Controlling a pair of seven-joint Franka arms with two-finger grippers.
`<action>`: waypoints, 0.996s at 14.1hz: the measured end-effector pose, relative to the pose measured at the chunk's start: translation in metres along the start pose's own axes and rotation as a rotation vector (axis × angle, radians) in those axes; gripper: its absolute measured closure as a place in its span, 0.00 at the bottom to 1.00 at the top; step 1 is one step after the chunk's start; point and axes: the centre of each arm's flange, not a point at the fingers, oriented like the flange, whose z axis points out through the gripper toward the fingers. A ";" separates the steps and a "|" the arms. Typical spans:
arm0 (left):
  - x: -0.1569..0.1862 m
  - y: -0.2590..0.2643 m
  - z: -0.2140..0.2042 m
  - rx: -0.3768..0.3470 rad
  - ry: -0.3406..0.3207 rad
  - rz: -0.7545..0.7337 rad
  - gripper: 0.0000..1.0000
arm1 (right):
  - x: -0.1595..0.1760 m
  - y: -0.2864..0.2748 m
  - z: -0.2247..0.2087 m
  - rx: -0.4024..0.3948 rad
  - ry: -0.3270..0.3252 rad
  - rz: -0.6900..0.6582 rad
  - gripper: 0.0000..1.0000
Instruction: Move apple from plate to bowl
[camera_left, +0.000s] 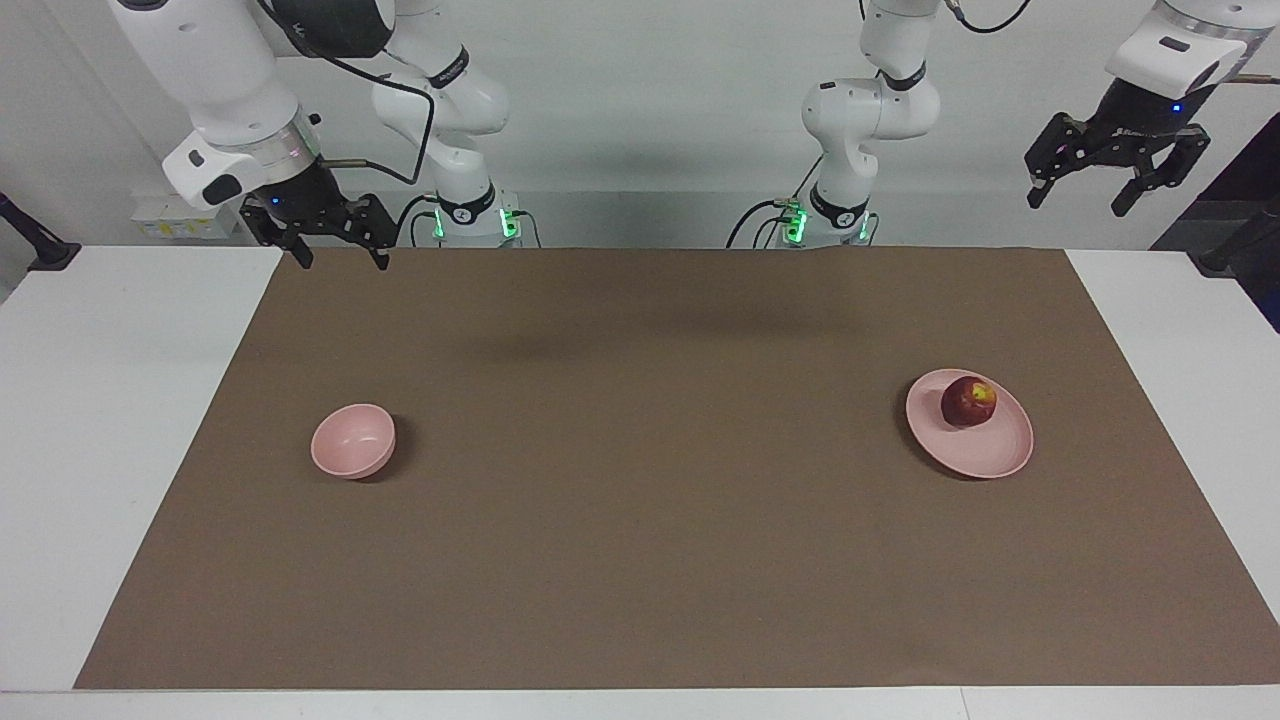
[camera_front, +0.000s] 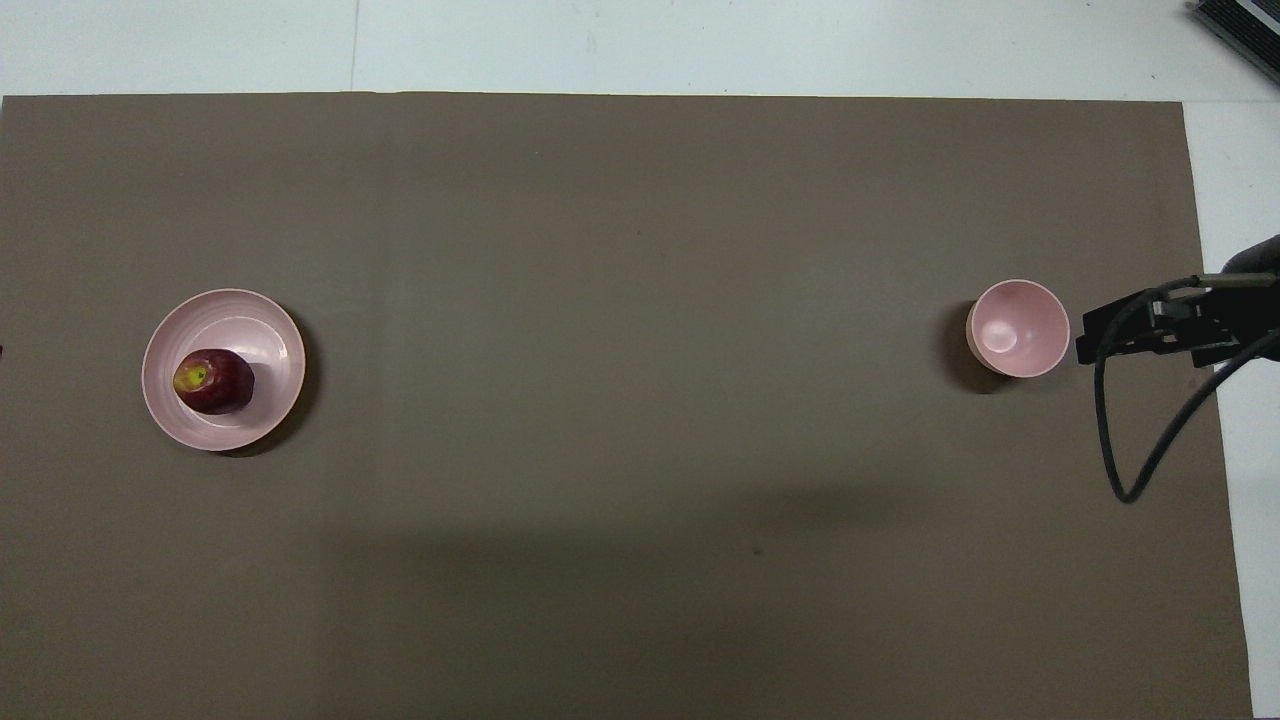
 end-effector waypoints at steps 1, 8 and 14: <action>0.000 0.000 0.000 0.000 0.000 0.000 0.00 | -0.001 0.000 0.000 0.000 -0.002 0.000 0.00; 0.000 0.000 0.000 0.000 0.000 0.000 0.00 | -0.004 -0.006 0.001 -0.002 -0.009 -0.011 0.00; 0.000 0.000 0.000 0.000 0.000 0.000 0.00 | -0.004 -0.009 0.003 -0.002 -0.013 -0.016 0.00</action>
